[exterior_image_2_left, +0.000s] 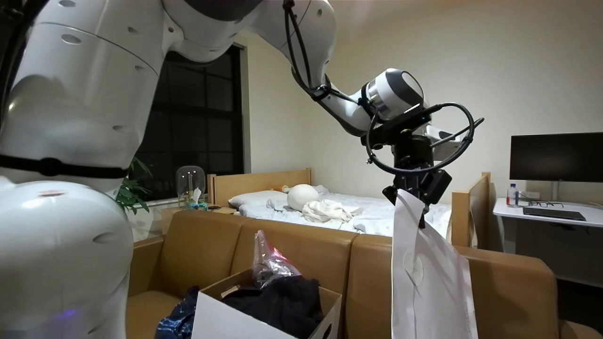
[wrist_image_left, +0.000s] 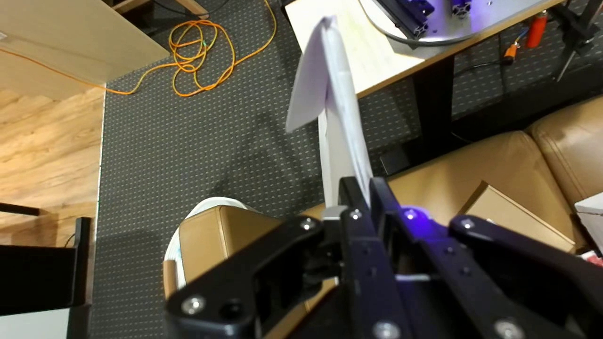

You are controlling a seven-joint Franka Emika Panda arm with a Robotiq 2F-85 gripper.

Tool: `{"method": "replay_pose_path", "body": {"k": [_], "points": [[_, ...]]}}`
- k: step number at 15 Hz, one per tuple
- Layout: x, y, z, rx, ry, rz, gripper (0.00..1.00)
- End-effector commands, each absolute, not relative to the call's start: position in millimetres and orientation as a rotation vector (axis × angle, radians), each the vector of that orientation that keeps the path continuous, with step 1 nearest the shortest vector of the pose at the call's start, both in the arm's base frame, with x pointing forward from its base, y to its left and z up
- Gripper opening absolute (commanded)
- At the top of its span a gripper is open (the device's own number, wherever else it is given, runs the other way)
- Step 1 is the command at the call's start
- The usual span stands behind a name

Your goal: Remove the white paper bag from the box and put it on the right side of the sofa

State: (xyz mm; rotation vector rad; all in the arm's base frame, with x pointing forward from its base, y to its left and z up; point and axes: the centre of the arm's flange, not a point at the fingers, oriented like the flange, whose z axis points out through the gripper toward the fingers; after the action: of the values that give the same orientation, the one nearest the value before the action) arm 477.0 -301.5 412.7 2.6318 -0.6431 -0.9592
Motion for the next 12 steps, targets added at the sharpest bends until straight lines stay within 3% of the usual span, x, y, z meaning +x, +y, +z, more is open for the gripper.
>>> {"method": "replay_pose_path", "body": {"k": [1,12], "points": [[477.0,-301.5,413.0,2.632,-0.643,-0.958,0.08],[547.7,-415.5,316.1,2.427,-0.627,-1.387,0.06]]}}
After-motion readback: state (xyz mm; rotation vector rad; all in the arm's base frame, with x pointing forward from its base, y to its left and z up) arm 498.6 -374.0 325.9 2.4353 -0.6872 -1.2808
